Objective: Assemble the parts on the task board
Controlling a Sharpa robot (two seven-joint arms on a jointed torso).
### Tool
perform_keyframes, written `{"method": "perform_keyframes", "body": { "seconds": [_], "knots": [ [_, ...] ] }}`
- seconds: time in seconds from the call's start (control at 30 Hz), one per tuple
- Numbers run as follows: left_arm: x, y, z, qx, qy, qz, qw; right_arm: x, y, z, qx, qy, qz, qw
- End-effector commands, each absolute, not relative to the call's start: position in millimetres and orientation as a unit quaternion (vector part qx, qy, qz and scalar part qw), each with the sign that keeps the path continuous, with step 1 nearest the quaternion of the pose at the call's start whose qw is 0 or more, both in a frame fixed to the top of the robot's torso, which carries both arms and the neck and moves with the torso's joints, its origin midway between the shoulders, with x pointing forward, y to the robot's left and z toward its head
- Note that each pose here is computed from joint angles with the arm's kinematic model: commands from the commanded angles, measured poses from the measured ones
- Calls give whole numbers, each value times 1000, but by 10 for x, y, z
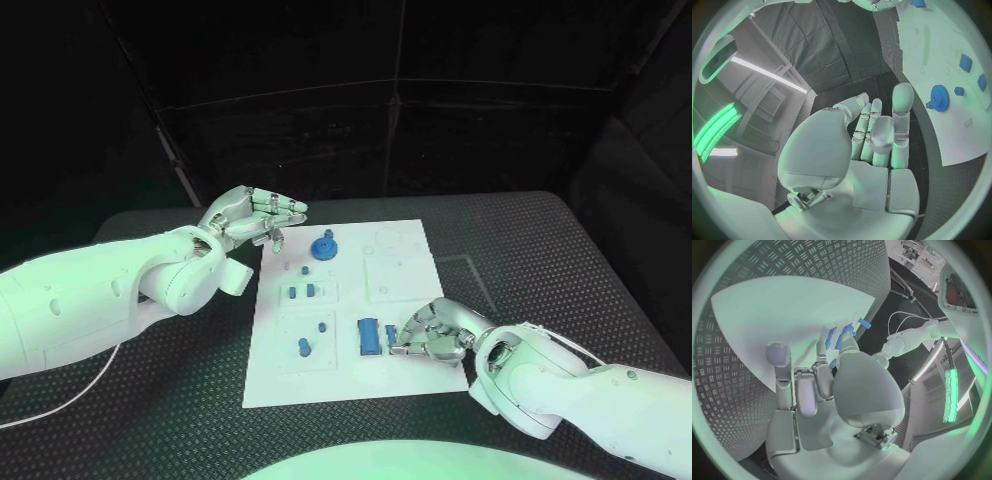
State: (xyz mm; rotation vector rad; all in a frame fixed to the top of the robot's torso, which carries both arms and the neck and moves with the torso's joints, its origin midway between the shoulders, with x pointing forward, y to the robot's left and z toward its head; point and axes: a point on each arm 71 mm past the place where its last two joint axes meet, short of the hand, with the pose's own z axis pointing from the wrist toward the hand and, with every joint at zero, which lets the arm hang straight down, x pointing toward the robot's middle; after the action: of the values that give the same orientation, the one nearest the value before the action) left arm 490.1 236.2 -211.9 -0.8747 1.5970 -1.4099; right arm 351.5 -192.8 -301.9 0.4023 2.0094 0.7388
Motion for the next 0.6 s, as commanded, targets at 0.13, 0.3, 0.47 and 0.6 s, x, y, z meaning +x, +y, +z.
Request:
{"method": "perform_keyframes", "body": {
  "seconds": [0.13,0.3,0.47,0.6],
  "knots": [
    [4925,2360,-2124,-374,617,-570,393,3823,-2104,-2862,293,729,443,432],
    [4966,2401,-2148,-394,603,-574,390,4250,-2251,-2737,355,672,483,434],
    [5062,2487,-2171,-422,573,-580,397,4674,-2315,-2575,383,622,520,441],
    [5115,2548,-2178,-435,552,-579,412,4874,-2304,-2480,389,599,536,450]
  ]
}}
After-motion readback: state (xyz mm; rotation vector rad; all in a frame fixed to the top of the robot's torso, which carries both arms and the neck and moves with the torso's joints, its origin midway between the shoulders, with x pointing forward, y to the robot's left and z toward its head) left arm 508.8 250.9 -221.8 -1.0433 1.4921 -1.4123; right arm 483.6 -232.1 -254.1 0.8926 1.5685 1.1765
